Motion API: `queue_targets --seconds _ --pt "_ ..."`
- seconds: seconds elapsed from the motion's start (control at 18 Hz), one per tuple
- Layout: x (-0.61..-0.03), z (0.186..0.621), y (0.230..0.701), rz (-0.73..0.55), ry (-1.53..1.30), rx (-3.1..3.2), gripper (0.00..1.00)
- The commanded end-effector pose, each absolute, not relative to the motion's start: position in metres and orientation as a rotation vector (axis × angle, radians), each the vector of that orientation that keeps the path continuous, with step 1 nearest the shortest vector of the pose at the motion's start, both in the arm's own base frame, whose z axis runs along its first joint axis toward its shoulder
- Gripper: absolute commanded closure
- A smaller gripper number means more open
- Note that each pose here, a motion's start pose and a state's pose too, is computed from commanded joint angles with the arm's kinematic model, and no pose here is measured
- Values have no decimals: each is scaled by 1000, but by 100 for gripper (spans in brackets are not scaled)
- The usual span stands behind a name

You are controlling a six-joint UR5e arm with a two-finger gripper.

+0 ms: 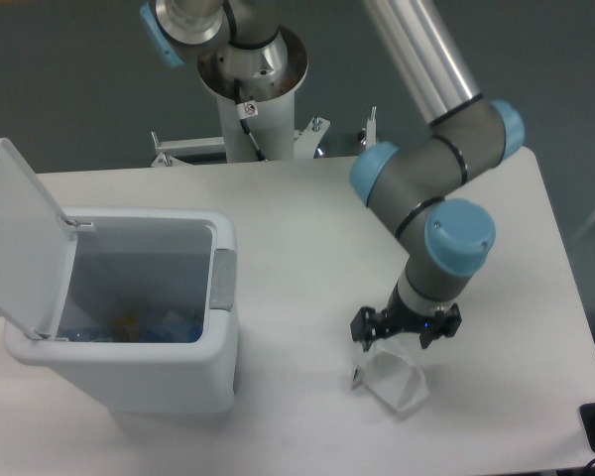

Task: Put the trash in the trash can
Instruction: 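Lower the gripper, pinch the plastic bag and lift it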

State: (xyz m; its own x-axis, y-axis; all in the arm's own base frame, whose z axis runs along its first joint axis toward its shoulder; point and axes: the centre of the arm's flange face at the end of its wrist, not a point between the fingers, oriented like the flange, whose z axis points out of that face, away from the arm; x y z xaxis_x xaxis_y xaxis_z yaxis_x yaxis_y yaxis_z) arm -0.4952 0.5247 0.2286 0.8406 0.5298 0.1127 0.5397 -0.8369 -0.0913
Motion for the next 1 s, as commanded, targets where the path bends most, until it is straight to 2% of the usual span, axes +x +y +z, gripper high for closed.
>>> queue_targets --seconds 0.11,0.17,0.22,0.28,0.89,1.0 --pt "-490 228 528 -130 -845 -2902 64" --pt "-490 226 528 -124 -849 -2906 82" --pt "-490 225 527 -90 -869 -2924 95" --pt "-489 225 528 -70 -880 -2932 99" --pt "-486 226 532 -64 -876 -2936 100" --pt "-487 237 534 -54 -863 -2916 100"
